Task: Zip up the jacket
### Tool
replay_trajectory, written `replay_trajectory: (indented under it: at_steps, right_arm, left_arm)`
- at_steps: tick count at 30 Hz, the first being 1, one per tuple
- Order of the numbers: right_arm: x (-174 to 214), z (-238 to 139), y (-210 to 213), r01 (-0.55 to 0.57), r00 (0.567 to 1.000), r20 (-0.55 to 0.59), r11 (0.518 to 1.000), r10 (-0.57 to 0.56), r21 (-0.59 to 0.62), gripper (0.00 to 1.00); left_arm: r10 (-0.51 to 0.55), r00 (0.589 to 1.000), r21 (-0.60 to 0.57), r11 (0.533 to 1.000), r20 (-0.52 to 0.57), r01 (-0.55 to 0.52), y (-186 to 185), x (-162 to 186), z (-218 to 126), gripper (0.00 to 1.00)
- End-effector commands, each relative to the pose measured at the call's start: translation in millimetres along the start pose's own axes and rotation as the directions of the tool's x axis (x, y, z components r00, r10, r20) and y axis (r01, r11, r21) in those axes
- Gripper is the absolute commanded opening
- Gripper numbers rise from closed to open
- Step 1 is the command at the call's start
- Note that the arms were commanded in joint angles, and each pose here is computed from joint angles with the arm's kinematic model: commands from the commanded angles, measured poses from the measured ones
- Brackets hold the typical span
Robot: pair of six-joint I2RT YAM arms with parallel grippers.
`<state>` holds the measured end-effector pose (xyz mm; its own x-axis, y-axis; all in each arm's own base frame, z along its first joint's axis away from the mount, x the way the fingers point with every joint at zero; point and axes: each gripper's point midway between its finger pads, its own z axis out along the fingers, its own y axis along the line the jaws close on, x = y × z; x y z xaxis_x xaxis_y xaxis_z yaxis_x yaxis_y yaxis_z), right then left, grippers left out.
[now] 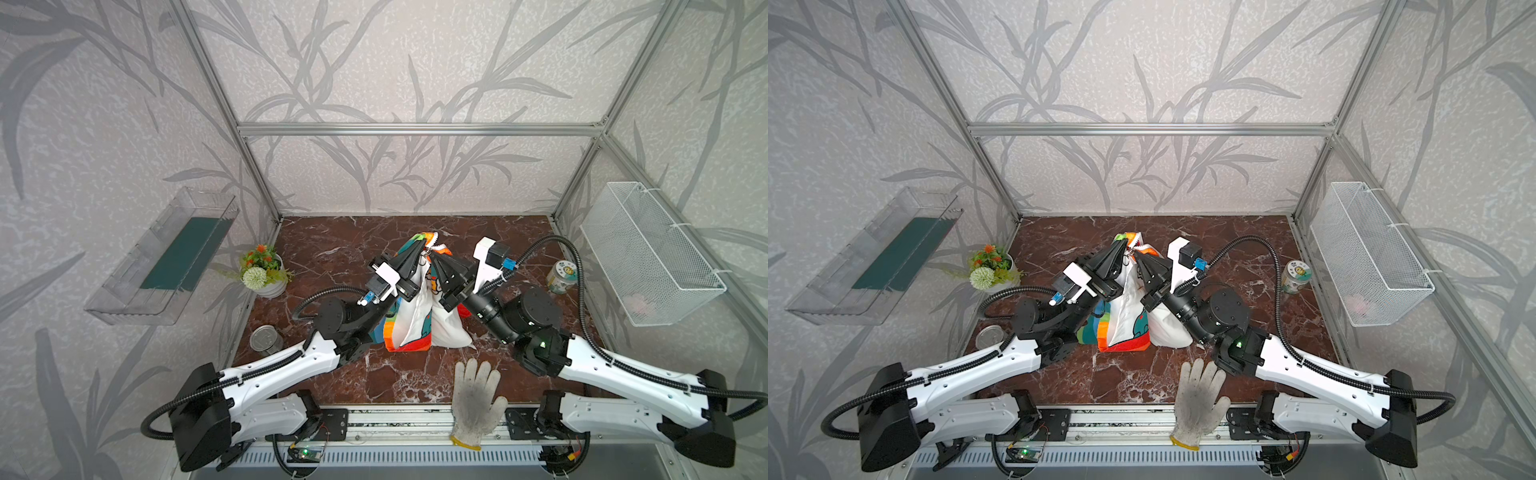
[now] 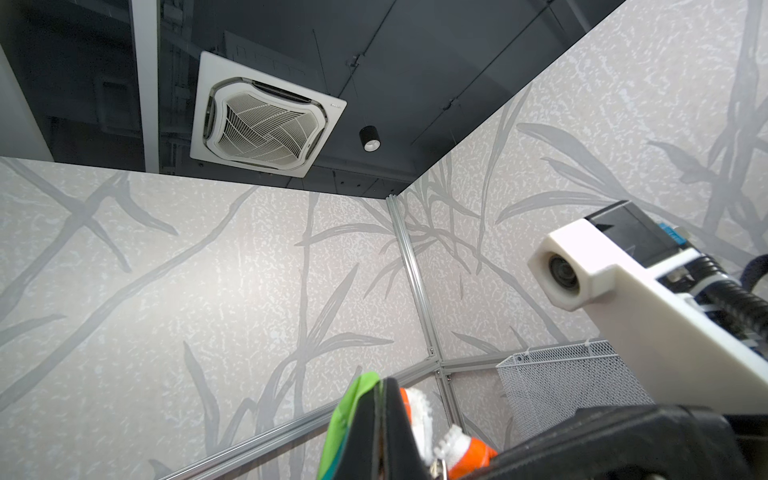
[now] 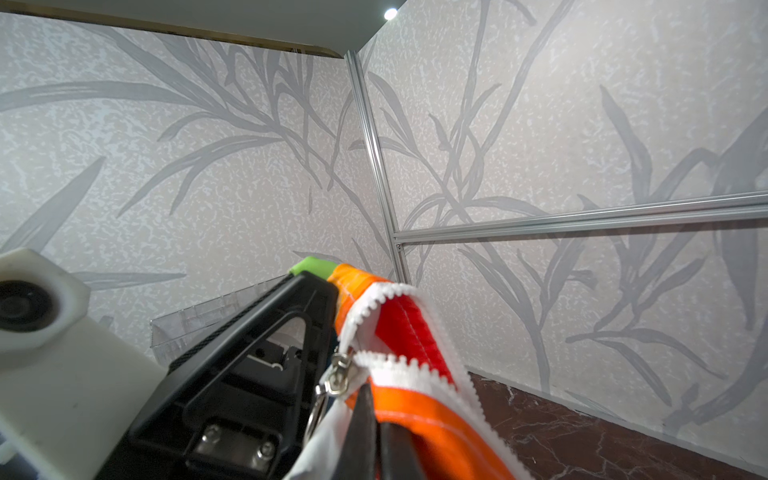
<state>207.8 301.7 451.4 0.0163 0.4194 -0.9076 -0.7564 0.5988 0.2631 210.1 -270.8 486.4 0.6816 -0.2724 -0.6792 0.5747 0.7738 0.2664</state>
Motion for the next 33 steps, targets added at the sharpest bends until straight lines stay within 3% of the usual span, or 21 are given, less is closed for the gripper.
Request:
replay_trajectory:
  at_steps: [1, 13, 19, 33]
  right_arm:
    - [-31, -8, 3, -0.041, 0.995, 0.088, 0.999, 0.041, -0.006, 0.00]
    - [-35, -11, 4, -0.083, 0.994, 0.075, 0.996, 0.084, -0.008, 0.00]
    - [-26, -12, 0, -0.161, 0.987, 0.024, 0.987, 0.161, 0.021, 0.00]
    - [-42, -18, 8, -0.218, 0.972, 0.089, 0.976, 0.218, -0.017, 0.00]
  left_arm:
    - [0.053, 0.997, -0.008, 0.999, 0.053, -0.053, 4, -21, 2, 0.00]
    - [0.122, 0.992, -0.001, 0.992, 0.035, -0.122, 3, -18, 0, 0.00]
    - [0.154, 0.987, 0.034, 0.987, 0.053, -0.156, -3, -22, 4, 0.00]
    - [0.171, 0.983, 0.039, 0.984, 0.065, -0.173, -6, -22, 3, 0.00]
